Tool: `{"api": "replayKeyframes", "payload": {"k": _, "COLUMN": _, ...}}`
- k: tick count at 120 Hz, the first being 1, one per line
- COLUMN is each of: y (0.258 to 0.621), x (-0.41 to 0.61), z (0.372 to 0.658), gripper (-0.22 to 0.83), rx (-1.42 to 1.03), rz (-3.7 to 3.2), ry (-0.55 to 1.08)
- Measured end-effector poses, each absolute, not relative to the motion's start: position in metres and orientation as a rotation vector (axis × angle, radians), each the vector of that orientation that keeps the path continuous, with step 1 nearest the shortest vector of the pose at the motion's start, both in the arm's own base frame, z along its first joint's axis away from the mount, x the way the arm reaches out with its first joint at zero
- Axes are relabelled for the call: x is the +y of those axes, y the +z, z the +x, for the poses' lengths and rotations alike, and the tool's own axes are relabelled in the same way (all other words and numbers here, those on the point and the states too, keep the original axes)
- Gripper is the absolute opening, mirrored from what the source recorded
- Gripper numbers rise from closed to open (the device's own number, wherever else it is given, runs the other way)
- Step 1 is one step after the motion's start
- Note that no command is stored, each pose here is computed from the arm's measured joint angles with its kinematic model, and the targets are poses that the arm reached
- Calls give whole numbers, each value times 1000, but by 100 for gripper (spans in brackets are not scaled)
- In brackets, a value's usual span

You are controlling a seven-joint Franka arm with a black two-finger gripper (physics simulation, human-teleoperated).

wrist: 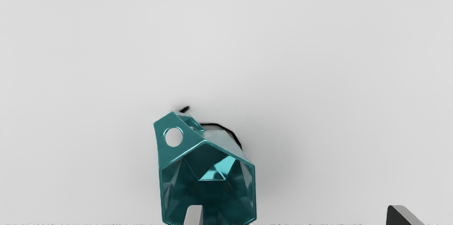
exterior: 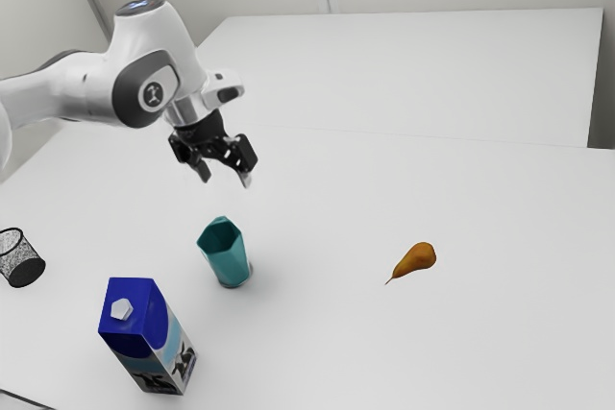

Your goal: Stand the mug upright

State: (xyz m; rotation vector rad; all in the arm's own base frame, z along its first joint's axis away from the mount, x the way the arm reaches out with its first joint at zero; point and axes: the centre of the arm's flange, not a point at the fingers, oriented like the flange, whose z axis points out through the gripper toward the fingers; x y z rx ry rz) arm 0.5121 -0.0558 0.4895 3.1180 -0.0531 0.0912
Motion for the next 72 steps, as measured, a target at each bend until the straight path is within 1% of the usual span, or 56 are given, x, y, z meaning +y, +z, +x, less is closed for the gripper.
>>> {"api": "replayKeyframes", "payload": {"k": 33, "y": 548, "x": -50, "z": 542, "gripper": 59, "rx": -36, "rz": 3118, "ry": 1}}
{"api": "replayKeyframes", "payload": {"k": 52, "y": 576, "x": -43, "z": 544, "gripper": 59, "rx": -18, "rz": 3122, "ry": -30}}
{"api": "replayKeyframes", "payload": {"k": 72, "y": 609, "x": -38, "z": 543, "gripper": 60, "rx": -19, "rz": 3146, "ry": -22}}
